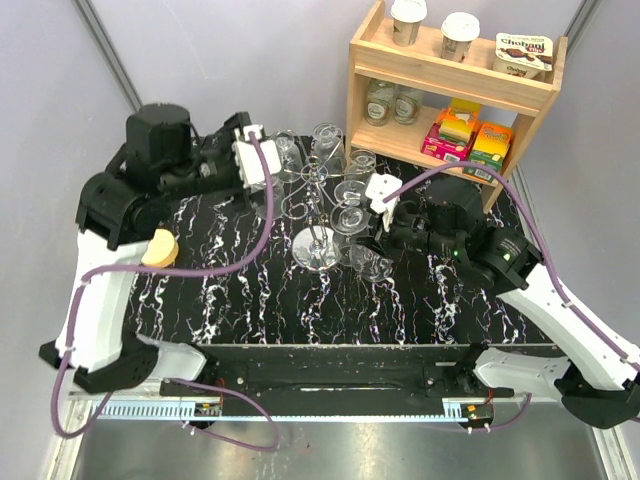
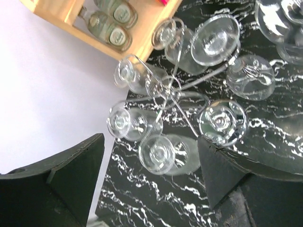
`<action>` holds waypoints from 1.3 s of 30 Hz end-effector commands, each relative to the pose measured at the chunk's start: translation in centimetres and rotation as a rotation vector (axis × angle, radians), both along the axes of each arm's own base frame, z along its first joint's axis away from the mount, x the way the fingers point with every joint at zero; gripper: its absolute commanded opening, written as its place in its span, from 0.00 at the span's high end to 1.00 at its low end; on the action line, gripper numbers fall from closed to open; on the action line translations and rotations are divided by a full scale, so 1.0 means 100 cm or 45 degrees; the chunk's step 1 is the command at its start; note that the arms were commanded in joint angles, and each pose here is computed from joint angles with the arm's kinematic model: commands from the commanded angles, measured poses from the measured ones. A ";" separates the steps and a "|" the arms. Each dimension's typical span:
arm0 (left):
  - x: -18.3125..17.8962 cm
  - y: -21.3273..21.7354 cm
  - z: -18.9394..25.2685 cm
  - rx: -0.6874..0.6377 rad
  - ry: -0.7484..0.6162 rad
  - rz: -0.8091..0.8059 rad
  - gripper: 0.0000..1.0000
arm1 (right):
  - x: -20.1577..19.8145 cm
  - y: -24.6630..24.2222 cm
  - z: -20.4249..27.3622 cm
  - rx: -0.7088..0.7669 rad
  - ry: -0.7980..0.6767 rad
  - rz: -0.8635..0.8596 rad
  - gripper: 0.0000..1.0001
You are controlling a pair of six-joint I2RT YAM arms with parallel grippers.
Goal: Place the wine glass upside down on the wine glass rack
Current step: Adjust the wine rack at the center of the board.
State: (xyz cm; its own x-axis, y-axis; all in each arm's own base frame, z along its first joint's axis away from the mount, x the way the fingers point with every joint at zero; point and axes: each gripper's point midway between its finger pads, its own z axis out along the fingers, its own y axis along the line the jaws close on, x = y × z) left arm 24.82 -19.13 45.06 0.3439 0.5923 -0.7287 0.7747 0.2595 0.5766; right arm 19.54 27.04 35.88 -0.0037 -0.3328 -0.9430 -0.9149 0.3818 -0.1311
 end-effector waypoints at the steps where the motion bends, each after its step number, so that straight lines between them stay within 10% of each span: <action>1: 0.020 -0.028 -0.004 -0.043 0.155 -0.085 0.16 | -0.011 -0.010 0.042 0.083 -0.136 0.042 1.00; 17: 0.088 -0.078 -0.044 -0.137 0.392 -0.185 0.19 | -0.018 -0.020 0.032 0.055 -0.150 0.046 1.00; 39: 0.092 -0.082 -0.067 -0.189 0.489 -0.134 0.78 | -0.013 -0.023 0.032 0.057 -0.149 0.010 1.00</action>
State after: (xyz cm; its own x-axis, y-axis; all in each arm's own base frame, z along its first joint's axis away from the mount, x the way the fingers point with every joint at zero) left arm 35.03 -27.56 35.40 0.0294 0.5009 -0.8650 0.9639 0.2151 0.1572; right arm 18.12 24.80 36.47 0.0433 -0.3558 -0.9336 -0.9121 0.3671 -0.1823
